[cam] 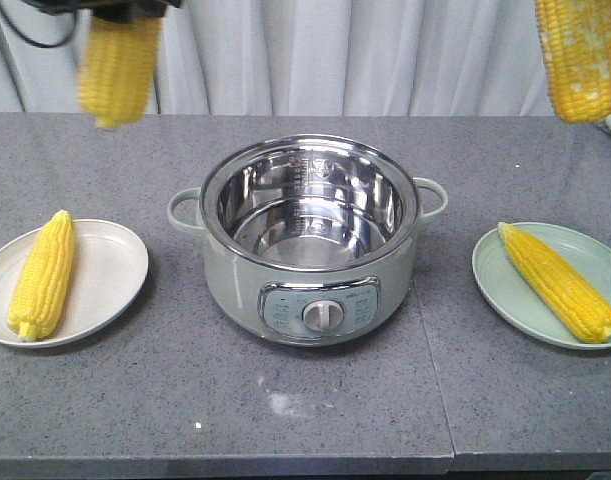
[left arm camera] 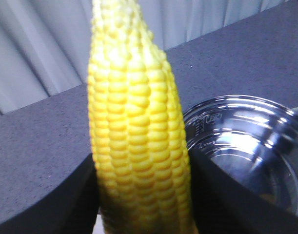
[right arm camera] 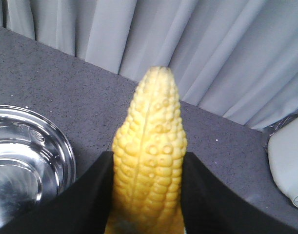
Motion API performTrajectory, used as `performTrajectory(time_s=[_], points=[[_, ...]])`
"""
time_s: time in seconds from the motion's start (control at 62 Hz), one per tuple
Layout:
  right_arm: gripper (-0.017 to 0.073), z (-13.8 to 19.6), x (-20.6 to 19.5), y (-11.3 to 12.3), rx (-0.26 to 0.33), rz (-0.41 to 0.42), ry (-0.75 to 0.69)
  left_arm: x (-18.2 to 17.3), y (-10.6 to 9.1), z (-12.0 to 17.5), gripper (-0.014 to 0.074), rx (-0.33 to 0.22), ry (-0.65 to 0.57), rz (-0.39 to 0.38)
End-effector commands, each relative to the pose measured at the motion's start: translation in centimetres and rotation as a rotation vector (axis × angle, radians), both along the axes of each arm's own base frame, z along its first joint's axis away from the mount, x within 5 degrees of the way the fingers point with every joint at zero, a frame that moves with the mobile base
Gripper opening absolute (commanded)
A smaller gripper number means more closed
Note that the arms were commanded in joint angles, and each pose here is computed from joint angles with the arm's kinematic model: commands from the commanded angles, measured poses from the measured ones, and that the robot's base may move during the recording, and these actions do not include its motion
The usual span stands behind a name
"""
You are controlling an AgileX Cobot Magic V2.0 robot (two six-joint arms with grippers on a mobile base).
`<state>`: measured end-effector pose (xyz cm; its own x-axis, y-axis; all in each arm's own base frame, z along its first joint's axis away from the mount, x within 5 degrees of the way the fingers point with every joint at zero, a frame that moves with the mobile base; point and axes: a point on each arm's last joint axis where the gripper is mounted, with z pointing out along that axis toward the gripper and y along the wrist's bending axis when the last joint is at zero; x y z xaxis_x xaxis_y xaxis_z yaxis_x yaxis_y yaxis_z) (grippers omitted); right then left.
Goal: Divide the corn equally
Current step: 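Lift the last cob out of the pot with the left gripper, then drive the base away from the pot holding both cobs raised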
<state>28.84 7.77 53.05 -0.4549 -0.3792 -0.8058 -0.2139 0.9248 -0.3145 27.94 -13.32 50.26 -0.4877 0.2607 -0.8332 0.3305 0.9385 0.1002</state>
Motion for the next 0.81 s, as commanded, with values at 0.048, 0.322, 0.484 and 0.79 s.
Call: performTrajectory(time_s=[0.048,0.322,0.484,0.79], points=[[-0.0009,2.02,-1.48,-0.88,0.01,-0.01,-0.1,-1.7,1.58,2.63,-0.0006,0.004,-0.124,0.04],[-0.0009,1.9,-1.54,-0.92,0.004,-0.012,-0.085,-1.74,1.66,2.53,-0.0006,0.013,-0.113,0.046],[-0.0009,1.9,-1.54,-0.92,0.004,-0.012,-0.085,-1.74,1.66,2.52,-0.0006,0.013,-0.112,0.046],[-0.0009,1.9,-1.54,-0.92,0.004,-0.012,-0.085,-1.75,1.67,2.51,-0.0006,0.014,-0.11,0.046]])
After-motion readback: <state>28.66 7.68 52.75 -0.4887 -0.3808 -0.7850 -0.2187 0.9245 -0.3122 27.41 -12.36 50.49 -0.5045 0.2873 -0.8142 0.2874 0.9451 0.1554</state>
